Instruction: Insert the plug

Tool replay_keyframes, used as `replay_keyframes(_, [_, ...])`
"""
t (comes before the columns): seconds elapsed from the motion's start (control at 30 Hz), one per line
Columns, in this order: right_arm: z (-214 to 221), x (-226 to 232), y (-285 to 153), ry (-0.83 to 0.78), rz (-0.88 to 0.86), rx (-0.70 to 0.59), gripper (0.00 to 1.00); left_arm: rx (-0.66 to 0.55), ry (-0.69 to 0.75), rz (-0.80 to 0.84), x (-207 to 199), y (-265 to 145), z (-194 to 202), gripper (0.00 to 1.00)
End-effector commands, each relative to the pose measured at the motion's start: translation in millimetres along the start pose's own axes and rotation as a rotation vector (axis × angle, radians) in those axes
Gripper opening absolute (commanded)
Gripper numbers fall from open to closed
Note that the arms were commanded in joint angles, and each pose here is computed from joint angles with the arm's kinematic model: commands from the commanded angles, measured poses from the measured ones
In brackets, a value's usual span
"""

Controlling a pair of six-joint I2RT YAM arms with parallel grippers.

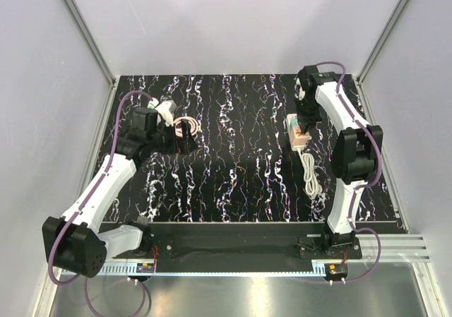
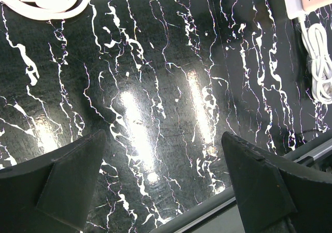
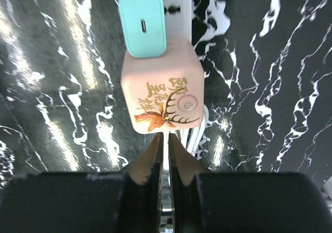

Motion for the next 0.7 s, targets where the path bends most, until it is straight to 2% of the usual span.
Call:
replay_keyframes(0.0, [-16.2, 1.5, -30.6, 0.017, -0.01, -0.105, 0.13, -0.037, 0.028, 0.026, -3.0, 0.4, -9.3, 0.99])
replay_keyframes(0.17, [-22.4, 3.8, -17.0, 0.009, -0.016, -0.089, 0.12, -0.039, 0.028, 0.019, -1.7, 1.1, -9.3, 0.99])
replay_keyframes(0.4, [-0.8, 4.5, 36.7, 0.004, 0.005, 0.044, 0.07, -0.036, 0.028, 0.021, -1.9, 1.4, -9.0, 0.99])
replay_keyframes(0.67, [-5.3, 2.0, 31.0, 0.002, 0.021, 0.021, 0.06, -0.032, 0.026, 0.024, -2.4, 2.0, -9.1, 0.99])
Point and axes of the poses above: each gripper's point midway between its finger pads, its own y axis out along the fingers, its own x axis along the line the jaws close on, z = x × y, the point moved 5 cm from there along -y, back along the fingers, and after that the axes turned 6 degrees about -y, right-handed, at the moved point
